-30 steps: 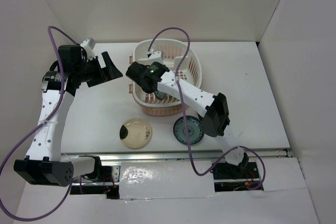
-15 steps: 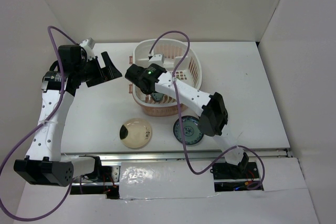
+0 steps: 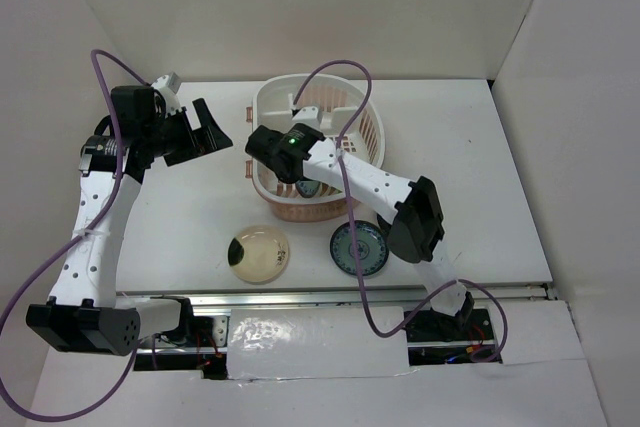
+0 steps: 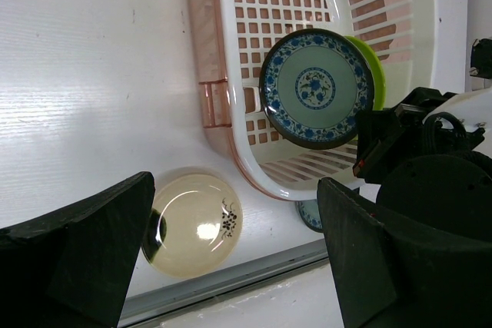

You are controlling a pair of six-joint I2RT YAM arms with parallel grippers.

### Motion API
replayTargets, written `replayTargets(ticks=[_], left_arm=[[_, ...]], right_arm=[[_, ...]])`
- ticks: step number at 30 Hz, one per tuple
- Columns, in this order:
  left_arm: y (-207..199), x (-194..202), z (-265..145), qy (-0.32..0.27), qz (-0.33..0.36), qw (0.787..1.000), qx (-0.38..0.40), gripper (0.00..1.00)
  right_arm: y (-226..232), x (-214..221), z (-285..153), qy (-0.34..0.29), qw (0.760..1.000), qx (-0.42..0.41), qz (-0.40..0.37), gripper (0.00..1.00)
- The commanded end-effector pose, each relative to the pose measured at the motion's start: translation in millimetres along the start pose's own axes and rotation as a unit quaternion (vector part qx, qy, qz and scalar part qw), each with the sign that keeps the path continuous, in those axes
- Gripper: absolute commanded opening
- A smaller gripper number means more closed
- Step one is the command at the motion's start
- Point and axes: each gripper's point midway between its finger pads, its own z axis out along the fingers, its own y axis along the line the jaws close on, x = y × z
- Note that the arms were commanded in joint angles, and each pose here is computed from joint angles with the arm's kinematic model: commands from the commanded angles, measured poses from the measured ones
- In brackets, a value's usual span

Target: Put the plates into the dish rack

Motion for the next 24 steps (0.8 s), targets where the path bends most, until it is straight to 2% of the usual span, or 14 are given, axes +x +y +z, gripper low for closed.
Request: replayTargets(ticks=[1,15,24], left_arm=[[-7.5,-6.3,-9.0,-0.017,0.014,1.000,0.017,0.99],[-4.8,-5.8,-9.2,-0.018,0.017,1.000,0.010,0.99],[-6.3,-5.5,-11.5,-0.019,0.019,1.000,0.013,0.99]], right_arm=[[-32.7,-7.9,-18.2,-0.011,1.000,0.023,-0.002,0.00],[-28.0,-0.3,-15.4,-0.013,0.999,0.030,-0.039,0.00],[-2.2,9.1,-23.2,-0.007,0.999,0.004,-0.050,0.00]])
